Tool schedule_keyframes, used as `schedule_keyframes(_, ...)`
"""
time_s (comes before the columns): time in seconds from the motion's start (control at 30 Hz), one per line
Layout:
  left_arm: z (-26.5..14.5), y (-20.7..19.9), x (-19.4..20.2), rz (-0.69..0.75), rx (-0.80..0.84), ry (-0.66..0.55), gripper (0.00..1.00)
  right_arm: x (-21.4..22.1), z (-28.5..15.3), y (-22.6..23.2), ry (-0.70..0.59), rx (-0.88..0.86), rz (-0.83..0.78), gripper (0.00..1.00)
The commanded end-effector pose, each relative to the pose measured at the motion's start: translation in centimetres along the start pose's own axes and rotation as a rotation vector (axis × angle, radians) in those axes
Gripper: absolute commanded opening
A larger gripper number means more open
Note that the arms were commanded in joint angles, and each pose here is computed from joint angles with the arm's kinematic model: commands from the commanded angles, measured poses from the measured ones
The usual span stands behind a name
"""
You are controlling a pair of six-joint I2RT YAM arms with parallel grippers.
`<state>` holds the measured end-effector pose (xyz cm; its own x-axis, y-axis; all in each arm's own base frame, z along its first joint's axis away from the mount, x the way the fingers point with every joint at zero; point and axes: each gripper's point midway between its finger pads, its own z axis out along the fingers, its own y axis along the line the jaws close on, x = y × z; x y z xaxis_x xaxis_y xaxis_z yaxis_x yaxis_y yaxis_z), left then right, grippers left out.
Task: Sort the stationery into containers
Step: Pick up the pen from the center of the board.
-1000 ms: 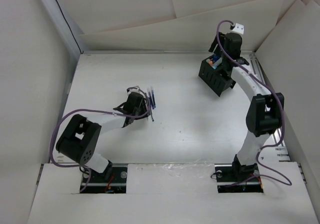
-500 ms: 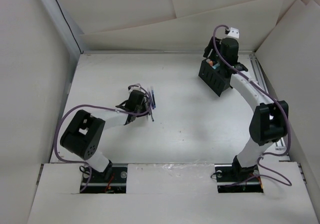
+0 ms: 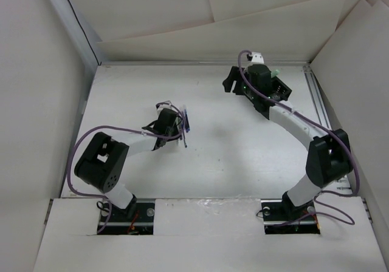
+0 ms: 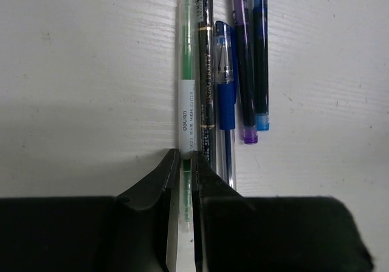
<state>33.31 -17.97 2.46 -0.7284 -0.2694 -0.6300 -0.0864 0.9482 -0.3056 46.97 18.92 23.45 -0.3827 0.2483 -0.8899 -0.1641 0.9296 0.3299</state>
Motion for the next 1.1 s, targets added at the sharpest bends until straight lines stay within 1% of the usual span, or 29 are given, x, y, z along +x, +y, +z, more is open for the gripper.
schedule_keyframes(0.0, -1.3, 1.4, 1.0, 0.016, -0.051, 0.033, 0.0, 1.5, -1.4, 4.9, 0.052, -0.192, 0.02, 0.74)
schedule_keyframes(0.07, -2.2, 1.3, 0.3, 0.002, -0.044, 0.008, 0.0, 4.1, -1.1, 5.9, 0.114, -0.236, 0.011, 0.75)
schedule_keyframes(0.1, -2.5, 1.6, 0.6, 0.004, -0.049, 0.015, 0.0, 5.0, -1.3, 6.9, 0.141, -0.275, 0.006, 0.77)
schedule_keyframes(0.13, -3.1, 1.1, -0.2, -0.003, -0.03, -0.011, 0.0, 6.2, -1.4, 7.9, 0.164, -0.305, -0.001, 0.77)
schedule_keyframes(0.17, -3.4, 1.4, 0.1, -0.002, -0.033, -0.006, 0.0, 7.3, -1.2, 8.3, 0.194, -0.322, -0.005, 0.78)
schedule_keyframes(0.27, -4.3, 1.0, -0.7, -0.011, -0.008, -0.038, 0.0, 8.8, -1.2, 10.3, 0.241, -0.427, 0.024, 0.79)
schedule_keyframes(0.37, -5.1, 0.8, -0.2, -0.012, 0.024, -0.023, 0.0, 9.9, -2.2, 13.5, 0.293, -0.579, 0.059, 0.83)
schedule_keyframes(0.5, -6.5, -1.1, -1.1, -0.014, 0.141, -0.061, 0.0, 10.9, -2.7, 15.9, 0.332, -0.675, 0.081, 0.87)
schedule_keyframes(0.53, -6.6, -1.0, -0.4, -0.005, 0.164, -0.055, 0.0, 11.1, -3.2, 16.7, 0.34, -0.698, 0.088, 0.89)
schedule_keyframes(0.6, -7.7, -2.7, -1.2, -0.001, 0.265, -0.087, 0.0, 12.0, -3.5, 17.6, 0.37, -0.743, 0.102, 0.9)
schedule_keyframes(0.67, -8.3, -3.5, -0.8, 0.013, 0.329, -0.084, 0.0, 12.5, -3.2, 18.0, 0.386, -0.77, 0.135, 0.9)
schedule_keyframes(0.7, -8.7, -4.2, -1.5, 0.012, 0.365, -0.107, 0.0, 12.9, -3.2, 18.2, 0.403, -0.789, 0.146, 0.9)
schedule_keyframes(0.77, -9.1, -4.5, -1.1, 0.026, 0.402, -0.106, 0.0, 13.6, -2.7, 18.3, 0.415, -0.796, 0.173, 0.9)
schedule_keyframes(0.83, -10.1, -5.6, -1.6, 0.04, 0.468, -0.129, 0.0, 14.3, -2.7, 18.4, 0.439, -0.813, 0.184, 0.9)
schedule_keyframes(0.97, -10.9, -6.1, -2.0, 0.042, 0.508, -0.152, 0.0, 15.0, -2.1, 18.5, 0.453, -0.819, 0.195, 0.9)
schedule_keyframes(1.03, -11.3, -6.4, -1.8, 0.047, 0.534, -0.148, 0.0, 15.4, -1.8, 18.2, 0.461, -0.8, 0.208, 0.89)
schedule_keyframes(1.07, -11.2, -6.3, -1.8, 0.056, 0.534, -0.151, 0.0, 15.0, -1.7, 18.4, 0.453, -0.805, 0.206, 0.86)
